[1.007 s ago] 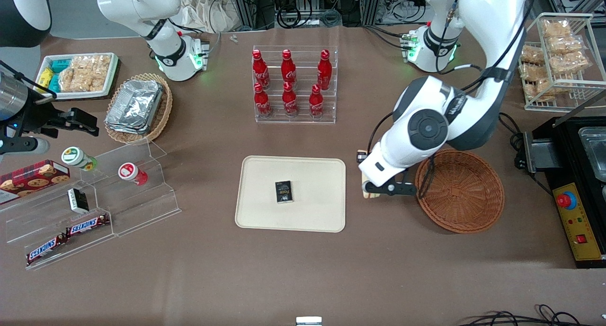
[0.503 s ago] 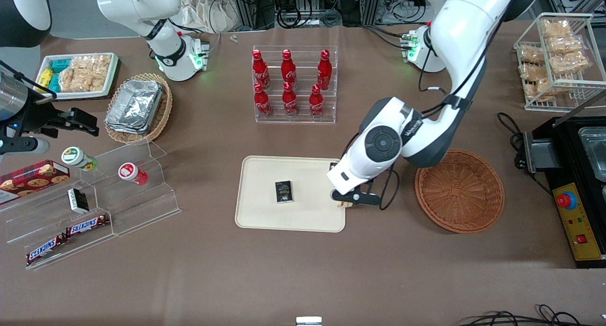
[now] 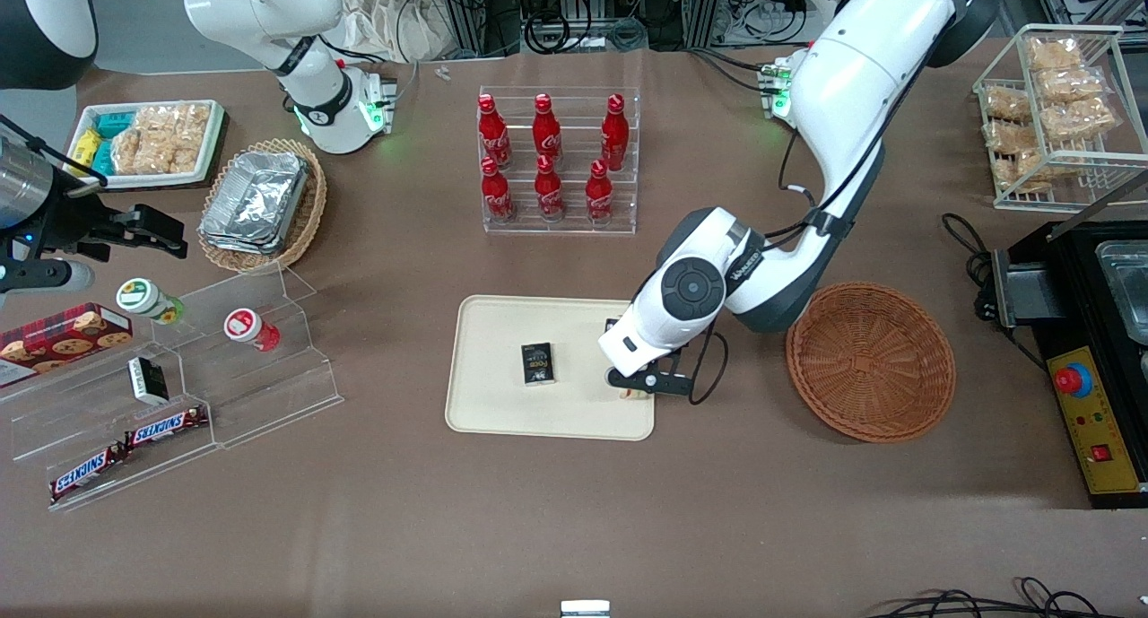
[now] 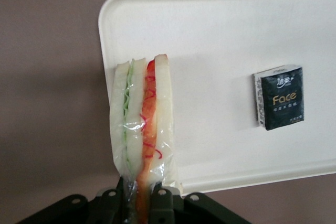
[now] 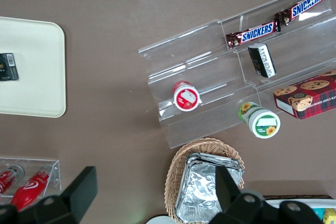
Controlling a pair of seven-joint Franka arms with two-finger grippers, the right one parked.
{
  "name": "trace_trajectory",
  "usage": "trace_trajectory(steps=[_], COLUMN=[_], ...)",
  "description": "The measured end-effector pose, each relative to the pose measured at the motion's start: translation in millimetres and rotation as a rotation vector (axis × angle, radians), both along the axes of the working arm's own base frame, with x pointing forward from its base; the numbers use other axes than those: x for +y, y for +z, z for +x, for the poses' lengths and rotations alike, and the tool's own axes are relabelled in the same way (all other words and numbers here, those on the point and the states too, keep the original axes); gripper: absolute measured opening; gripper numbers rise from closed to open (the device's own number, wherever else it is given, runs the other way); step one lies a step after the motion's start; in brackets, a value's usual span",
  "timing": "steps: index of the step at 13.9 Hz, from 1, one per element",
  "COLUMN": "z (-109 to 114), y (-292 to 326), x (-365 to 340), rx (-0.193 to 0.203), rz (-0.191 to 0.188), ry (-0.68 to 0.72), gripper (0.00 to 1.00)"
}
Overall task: Place sandwich from basket to tray
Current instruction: 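Carry the sandwich over to the cream tray beside the tissue pack, then lower the sandwich onto the tray and open the left gripper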
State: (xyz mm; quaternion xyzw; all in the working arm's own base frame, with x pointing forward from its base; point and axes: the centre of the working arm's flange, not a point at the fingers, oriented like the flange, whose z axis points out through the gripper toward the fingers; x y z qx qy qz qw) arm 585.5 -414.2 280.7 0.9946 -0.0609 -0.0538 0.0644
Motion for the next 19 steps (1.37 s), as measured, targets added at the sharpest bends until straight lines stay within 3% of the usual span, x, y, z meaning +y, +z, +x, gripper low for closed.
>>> trace_trajectory(steps=[12, 15, 19], z=[-7, -8, -8], y=[-30, -34, -34], x=[-6, -8, -8], rx=[0.025, 0.031, 0.032], rz=[0.027, 0.029, 0.032], ry=[0.007, 0.006, 0.022], gripper=[0.15, 0.23, 0.61])
